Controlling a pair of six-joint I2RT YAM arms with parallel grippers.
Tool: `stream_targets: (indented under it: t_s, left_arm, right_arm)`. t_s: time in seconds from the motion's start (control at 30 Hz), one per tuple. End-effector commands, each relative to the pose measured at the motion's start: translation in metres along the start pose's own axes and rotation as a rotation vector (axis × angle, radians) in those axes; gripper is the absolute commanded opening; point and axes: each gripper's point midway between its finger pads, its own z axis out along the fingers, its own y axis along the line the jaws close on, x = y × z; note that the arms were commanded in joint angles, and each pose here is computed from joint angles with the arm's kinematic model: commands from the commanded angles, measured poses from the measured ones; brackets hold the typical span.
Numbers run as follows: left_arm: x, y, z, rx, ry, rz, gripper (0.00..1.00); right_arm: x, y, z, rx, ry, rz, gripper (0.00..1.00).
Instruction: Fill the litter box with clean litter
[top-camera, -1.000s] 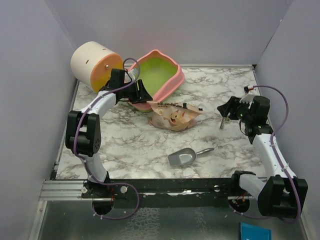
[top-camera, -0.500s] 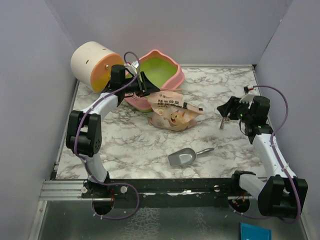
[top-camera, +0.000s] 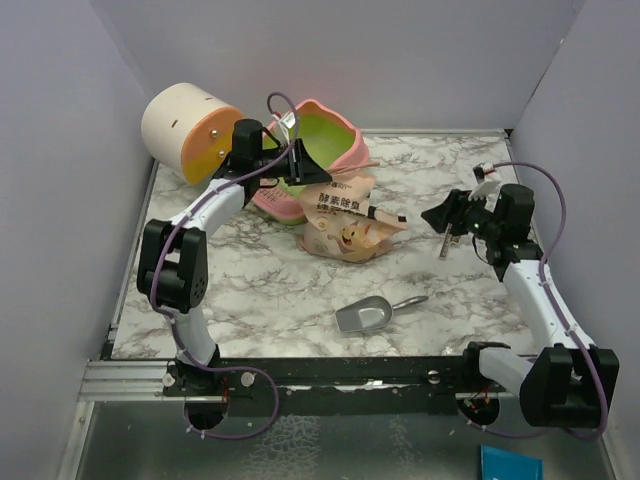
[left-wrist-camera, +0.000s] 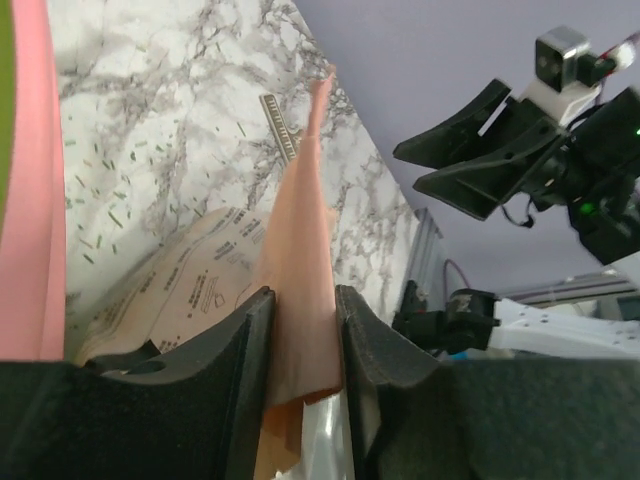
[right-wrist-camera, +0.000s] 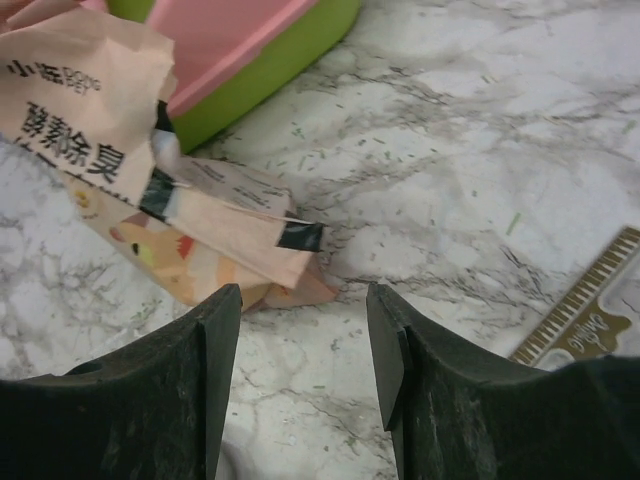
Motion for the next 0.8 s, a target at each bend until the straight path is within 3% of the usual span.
stream_targets:
  t_s: [0.0, 0.1, 0.3, 0.4, 0.5, 0.77]
  left_arm:
    - [-0.006, -0.024, 0.004, 0.014, 0.034, 0.248, 0.27]
    - [-0.013, -0.035, -0.003, -0.002, -0.004, 0.364, 0.13]
    - [-0.018, -0.061, -0.013, 0.001, -0.066, 0.613, 0.12]
    - [-0.014, -0.080, -0.024, 0.040, -0.171, 0.804, 0.00]
    - [-0.009, -0.099, -0.039, 0.026, -0.312, 0.990, 0.00]
    - [-0.009, -0.114, -0.039, 0.061, -0.341, 1.111, 0.00]
  right_arm:
    - [-0.025, 0.047, 0.001, -0.181, -0.003, -0.108, 0.53]
    - [-0.028, 0.057, 0.002, -0.217, 0.014, -0.120, 0.52]
    - [-0.028, 0.063, 0.020, -0.253, 0.071, -0.116, 0.51]
    - [-0.030, 0.062, 0.034, -0.281, 0.102, -0.112, 0.51]
    - [-0.036, 0.065, 0.048, -0.334, 0.127, -0.130, 0.48]
    - [-0.031, 0.088, 0.075, -0.476, 0.249, -0.223, 0.47]
